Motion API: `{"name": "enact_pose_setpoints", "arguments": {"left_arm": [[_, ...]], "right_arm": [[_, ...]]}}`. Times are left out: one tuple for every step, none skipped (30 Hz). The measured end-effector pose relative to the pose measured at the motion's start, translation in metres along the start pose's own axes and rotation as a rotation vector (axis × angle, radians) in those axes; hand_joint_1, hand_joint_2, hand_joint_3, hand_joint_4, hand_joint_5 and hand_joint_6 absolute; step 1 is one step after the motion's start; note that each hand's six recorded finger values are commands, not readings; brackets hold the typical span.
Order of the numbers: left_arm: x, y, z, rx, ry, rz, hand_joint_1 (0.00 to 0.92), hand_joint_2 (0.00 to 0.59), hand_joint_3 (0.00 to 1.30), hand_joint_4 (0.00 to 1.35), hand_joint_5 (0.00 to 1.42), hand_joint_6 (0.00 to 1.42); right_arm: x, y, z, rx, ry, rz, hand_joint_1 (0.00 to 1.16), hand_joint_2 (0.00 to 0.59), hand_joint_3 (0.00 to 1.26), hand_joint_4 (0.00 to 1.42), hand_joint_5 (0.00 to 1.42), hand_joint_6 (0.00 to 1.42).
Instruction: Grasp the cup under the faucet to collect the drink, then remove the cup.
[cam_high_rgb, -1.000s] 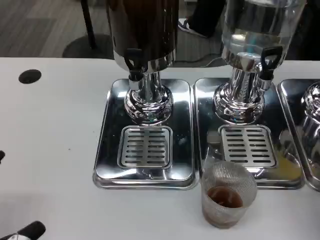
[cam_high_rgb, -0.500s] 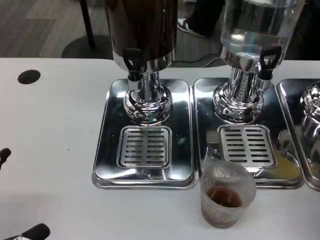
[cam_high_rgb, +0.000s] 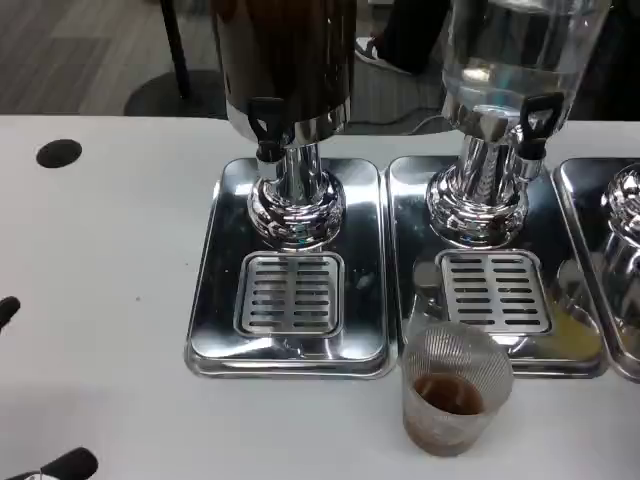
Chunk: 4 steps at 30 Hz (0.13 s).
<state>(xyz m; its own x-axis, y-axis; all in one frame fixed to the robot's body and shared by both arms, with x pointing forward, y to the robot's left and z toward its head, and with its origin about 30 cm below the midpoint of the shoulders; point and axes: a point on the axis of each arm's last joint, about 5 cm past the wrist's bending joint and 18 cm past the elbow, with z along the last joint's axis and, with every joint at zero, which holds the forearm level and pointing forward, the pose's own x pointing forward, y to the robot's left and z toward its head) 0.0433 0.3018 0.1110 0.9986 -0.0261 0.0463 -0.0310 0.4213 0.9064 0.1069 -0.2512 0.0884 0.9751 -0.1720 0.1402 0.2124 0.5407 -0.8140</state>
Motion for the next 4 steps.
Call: {"name": "enact_pose_setpoints", "arguments": {"left_arm": [[0.0003,-0.0002,-0.0002,-0.001,0.0,0.0,0.0,0.061,0.01,0.0,0.0,0.0],[0.0006,-0.0005,-0.0003,-0.002,0.0,0.0,0.0,0.061,0.01,0.0,0.0,0.0],[0.0011,-0.0011,-0.0007,-0.004,0.001,0.0,0.0,0.061,0.01,0.0,0.0,0.0],[0.0016,-0.0021,-0.0011,-0.007,0.003,-0.002,0.0,0.06,0.01,0.0,0.0,0.0]], "right_arm": [[-0.0001,0.0,-0.0001,0.0,0.001,0.0,0.64,0.564,0.34,0.23,0.16,0.06],[-0.0004,0.0,-0.0001,0.0,0.001,0.001,0.64,0.564,0.34,0.23,0.16,0.06],[-0.0009,0.0001,-0.0003,-0.001,0.003,0.001,0.64,0.564,0.34,0.23,0.16,0.06],[-0.0017,0.0002,-0.0006,0.0,0.005,0.002,0.64,0.564,0.34,0.23,0.16,0.06]]}}
